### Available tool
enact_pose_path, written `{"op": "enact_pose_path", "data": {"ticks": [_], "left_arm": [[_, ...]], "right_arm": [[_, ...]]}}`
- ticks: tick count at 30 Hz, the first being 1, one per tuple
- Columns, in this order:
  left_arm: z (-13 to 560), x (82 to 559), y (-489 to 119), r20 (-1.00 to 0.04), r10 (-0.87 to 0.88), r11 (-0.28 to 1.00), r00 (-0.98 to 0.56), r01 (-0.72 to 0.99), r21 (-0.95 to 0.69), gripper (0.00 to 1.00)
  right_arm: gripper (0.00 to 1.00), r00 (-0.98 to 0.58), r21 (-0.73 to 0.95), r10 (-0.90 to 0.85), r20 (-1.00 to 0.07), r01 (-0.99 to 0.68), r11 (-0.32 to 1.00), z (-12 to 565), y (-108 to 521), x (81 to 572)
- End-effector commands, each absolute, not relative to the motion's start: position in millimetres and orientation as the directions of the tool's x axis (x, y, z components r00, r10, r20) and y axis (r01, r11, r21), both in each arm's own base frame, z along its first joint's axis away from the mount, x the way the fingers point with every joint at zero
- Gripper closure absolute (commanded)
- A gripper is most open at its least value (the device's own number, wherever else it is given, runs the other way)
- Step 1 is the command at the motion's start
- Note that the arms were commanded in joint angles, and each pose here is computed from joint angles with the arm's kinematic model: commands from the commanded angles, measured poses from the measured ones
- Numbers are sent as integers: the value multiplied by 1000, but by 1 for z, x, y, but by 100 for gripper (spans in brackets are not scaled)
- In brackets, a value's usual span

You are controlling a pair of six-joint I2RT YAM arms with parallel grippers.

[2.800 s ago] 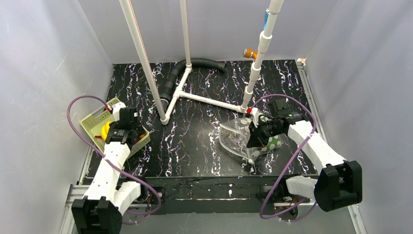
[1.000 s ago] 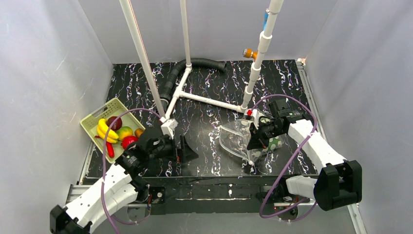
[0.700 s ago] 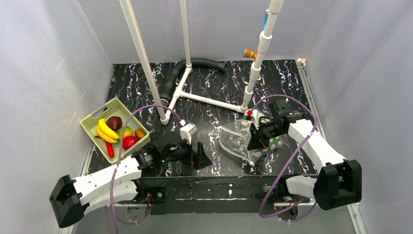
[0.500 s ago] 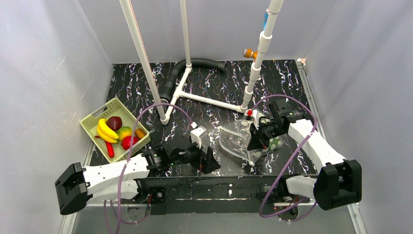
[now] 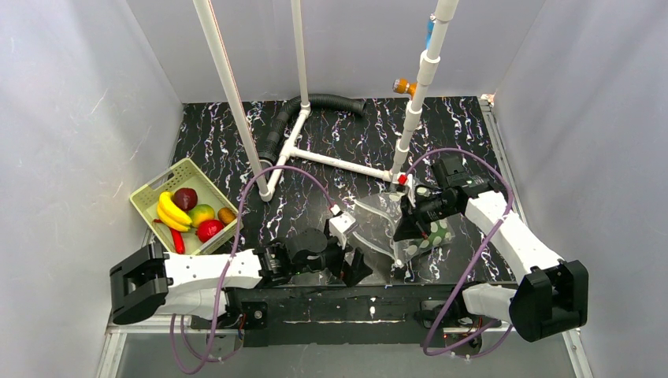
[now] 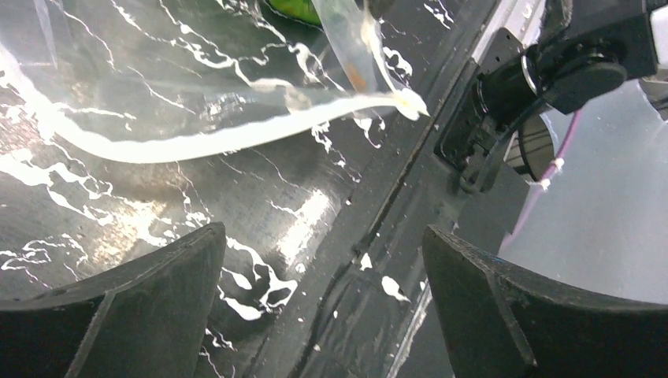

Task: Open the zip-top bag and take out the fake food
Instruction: Pick up the fake fruit from the zipper food storage bag.

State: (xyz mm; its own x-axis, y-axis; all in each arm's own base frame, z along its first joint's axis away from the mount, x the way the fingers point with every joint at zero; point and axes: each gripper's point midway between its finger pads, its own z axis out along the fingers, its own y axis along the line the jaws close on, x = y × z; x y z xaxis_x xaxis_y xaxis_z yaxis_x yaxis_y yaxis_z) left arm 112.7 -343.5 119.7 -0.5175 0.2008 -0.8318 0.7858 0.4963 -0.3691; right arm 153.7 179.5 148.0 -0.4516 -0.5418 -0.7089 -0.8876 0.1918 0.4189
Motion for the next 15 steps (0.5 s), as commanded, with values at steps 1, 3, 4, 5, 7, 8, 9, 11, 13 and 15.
{"op": "enact_pose_path", "data": {"ticks": [1, 3, 4, 5, 7, 8, 9, 11, 13, 15], "left_arm": [[141, 129, -359, -896, 129, 509, -424, 804, -307, 9], [144, 132, -364, -912, 119, 508, -392, 813, -284, 12], [146, 134, -365, -919, 112, 511, -379, 815, -274, 15], [147, 136, -367, -923, 107, 515, -369, 815, -266, 17], [146, 141, -369, -931, 107, 529, -350, 812, -244, 20], [145, 144, -369, -934, 108, 540, -341, 809, -233, 21], [145, 146, -369, -938, 109, 546, -330, 808, -221, 23], [145, 150, -368, -943, 106, 556, -315, 805, -207, 23], [143, 152, -366, -948, 108, 565, -300, 803, -190, 24], [140, 158, -364, -953, 109, 584, -282, 794, -168, 27]], "right_arm": [[99, -385, 396, -516, -766, -914, 94, 177, 196, 144], [99, -379, 405, -528, -760, -911, 72, 174, 197, 139], [99, -377, 406, -536, -755, -911, 68, 171, 197, 137], [99, -376, 407, -546, -749, -911, 69, 167, 196, 136], [98, -376, 407, -561, -737, -910, 76, 161, 193, 134], [95, -376, 405, -567, -733, -911, 79, 159, 192, 134], [91, -372, 398, -574, -730, -913, 86, 158, 191, 134], [83, -368, 382, -590, -719, -918, 108, 152, 187, 136], [74, -367, 371, -601, -710, -920, 125, 148, 184, 138], [66, -369, 366, -600, -710, -921, 133, 148, 181, 139]]}}
